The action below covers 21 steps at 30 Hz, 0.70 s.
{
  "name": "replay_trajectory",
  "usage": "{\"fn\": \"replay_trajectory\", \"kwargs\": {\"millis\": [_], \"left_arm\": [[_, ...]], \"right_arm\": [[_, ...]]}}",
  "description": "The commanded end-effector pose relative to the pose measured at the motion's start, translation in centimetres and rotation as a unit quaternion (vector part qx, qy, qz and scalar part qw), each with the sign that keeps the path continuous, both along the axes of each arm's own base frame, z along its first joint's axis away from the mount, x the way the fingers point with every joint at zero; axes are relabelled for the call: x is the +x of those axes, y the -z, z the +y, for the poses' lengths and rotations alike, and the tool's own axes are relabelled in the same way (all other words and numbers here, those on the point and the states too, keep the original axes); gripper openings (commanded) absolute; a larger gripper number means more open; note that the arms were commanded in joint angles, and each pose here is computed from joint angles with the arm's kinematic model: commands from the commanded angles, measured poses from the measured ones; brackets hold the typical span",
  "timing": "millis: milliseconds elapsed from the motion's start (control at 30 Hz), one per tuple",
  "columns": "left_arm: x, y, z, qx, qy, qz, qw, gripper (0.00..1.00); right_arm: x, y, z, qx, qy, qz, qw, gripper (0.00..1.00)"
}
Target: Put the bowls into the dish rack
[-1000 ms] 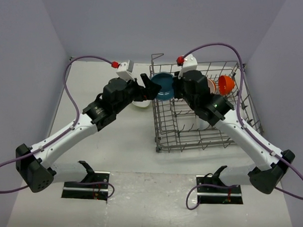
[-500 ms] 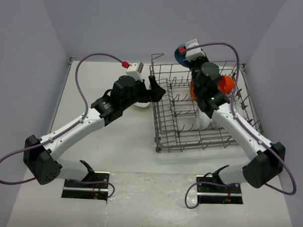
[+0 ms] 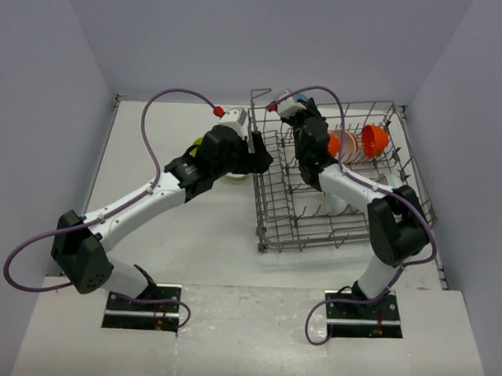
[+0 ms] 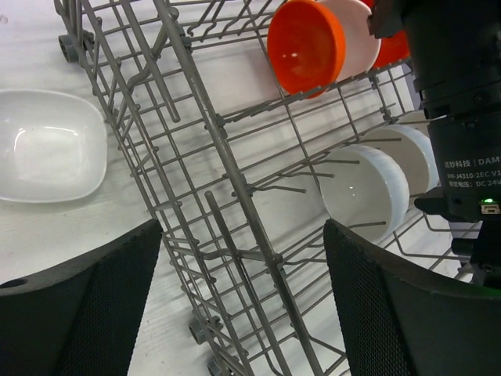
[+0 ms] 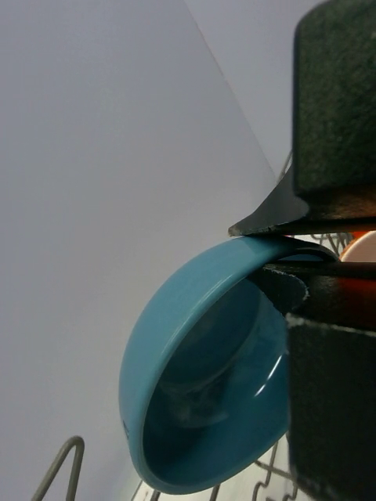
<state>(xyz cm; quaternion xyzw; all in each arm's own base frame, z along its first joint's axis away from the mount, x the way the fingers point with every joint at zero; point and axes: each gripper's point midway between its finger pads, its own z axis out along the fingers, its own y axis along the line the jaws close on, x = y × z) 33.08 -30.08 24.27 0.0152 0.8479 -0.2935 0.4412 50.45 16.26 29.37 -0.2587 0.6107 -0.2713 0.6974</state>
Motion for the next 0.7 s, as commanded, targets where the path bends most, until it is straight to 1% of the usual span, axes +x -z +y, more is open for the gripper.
{"fn": "replay_trajectory", "kwargs": {"millis": [0,100,133,200,267,300,333,400,467,500,667], "left_arm": [[0.7,-1.2,0.0,0.0,-0.002,-0.023,1.0,0.78],[1.0,-0.7,-0.4,-0.001,0.001,-0.019,1.0,0.68],[1.0,-0.3,-0.5,0.002,0.001,-0.015,1.0,0.63],[1.1,0.1,-0.7,0.003,0.001,-0.011,1.0,0.58],[1.3,0.7,-0.7,0.006,0.001,-0.006,1.0,0.54],[1.3,0.6,-0.8,0.006,0.001,-0.007,1.0,0.52],[1.4,0.8,-0.7,0.007,0.0,-0.005,1.0,0.49],[1.6,0.9,-0.6,0.006,-0.002,-0.004,1.0,0.45],[1.7,1.0,-0.5,0.005,-0.004,-0.003,1.0,0.43],[1.7,1.1,-0.6,0.004,-0.003,-0.002,1.0,0.38],[1.8,1.3,-0.4,0.003,-0.006,0.0,1.0,0.31]], "right_arm": [[-0.3,-1.9,1.5,0.065,-0.048,-0.02,0.997,0.0],[-0.2,-0.2,1.8,0.061,-0.052,0.005,0.997,0.0],[-0.1,0.4,1.9,0.061,-0.051,0.014,0.997,0.0],[-0.2,2.2,2.3,0.055,-0.06,0.053,0.995,0.0],[-0.3,3.8,2.9,0.066,-0.071,0.095,0.991,0.0],[-0.3,4.2,3.0,0.072,-0.069,0.105,0.99,0.0],[-0.1,5.0,3.1,0.079,-0.066,0.118,0.988,0.0],[0.3,4.6,2.6,0.088,-0.034,0.13,0.987,0.0],[0.6,4.3,1.6,0.091,0.0,0.125,0.988,0.0],[0.6,4.2,1.6,0.101,0.006,0.127,0.987,0.0],[0.0,6.5,1.4,0.119,0.026,0.168,0.978,0.0]]}}
